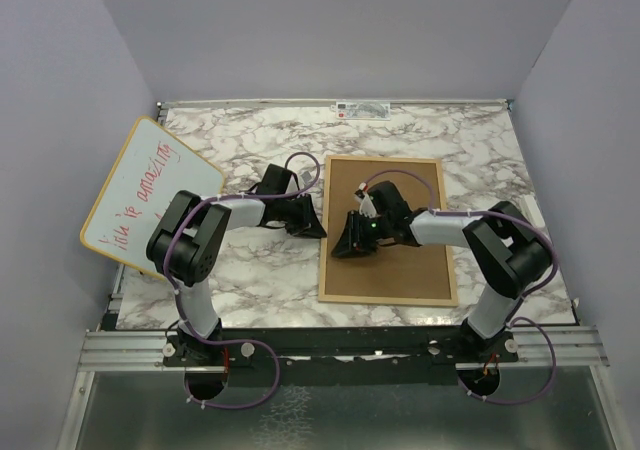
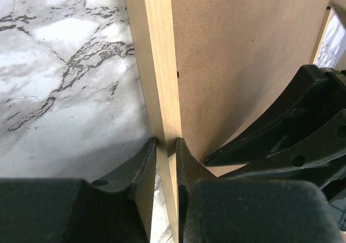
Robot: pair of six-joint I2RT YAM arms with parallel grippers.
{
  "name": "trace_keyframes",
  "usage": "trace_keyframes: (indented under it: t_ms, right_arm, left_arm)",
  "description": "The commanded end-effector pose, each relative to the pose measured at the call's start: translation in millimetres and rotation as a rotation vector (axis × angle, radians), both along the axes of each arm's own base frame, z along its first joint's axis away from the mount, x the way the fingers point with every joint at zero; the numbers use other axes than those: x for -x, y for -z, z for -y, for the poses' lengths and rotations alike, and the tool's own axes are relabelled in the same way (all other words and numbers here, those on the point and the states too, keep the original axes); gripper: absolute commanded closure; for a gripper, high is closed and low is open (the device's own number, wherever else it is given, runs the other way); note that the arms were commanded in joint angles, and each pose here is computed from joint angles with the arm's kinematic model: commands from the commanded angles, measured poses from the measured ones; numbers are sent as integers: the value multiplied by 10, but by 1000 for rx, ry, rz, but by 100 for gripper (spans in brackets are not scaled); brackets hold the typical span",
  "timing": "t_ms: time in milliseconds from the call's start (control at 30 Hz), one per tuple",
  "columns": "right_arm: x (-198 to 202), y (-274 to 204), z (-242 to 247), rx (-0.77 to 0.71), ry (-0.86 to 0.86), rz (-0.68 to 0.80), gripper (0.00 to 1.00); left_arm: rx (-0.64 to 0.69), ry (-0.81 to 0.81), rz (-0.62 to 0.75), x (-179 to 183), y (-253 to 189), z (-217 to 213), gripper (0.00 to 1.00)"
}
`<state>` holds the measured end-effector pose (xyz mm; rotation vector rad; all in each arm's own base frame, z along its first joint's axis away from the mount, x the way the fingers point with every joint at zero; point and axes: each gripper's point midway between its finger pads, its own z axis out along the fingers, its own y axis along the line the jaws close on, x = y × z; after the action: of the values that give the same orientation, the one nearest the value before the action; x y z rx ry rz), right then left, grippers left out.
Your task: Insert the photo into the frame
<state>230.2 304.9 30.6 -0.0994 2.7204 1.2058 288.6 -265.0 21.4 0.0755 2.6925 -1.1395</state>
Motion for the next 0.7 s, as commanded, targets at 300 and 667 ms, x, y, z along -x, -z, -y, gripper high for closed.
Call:
trace_keyframes:
  t_ms: [300,667]
  right_arm:
    - [80,-224,-328,-231,-184,83,98]
    - [127,104,-268,-118,-164,13,99]
  left_arm:
    - [-311,-24,-154,393,801,-524,82]
    - [-315,-25,-163,415,829,-534,82]
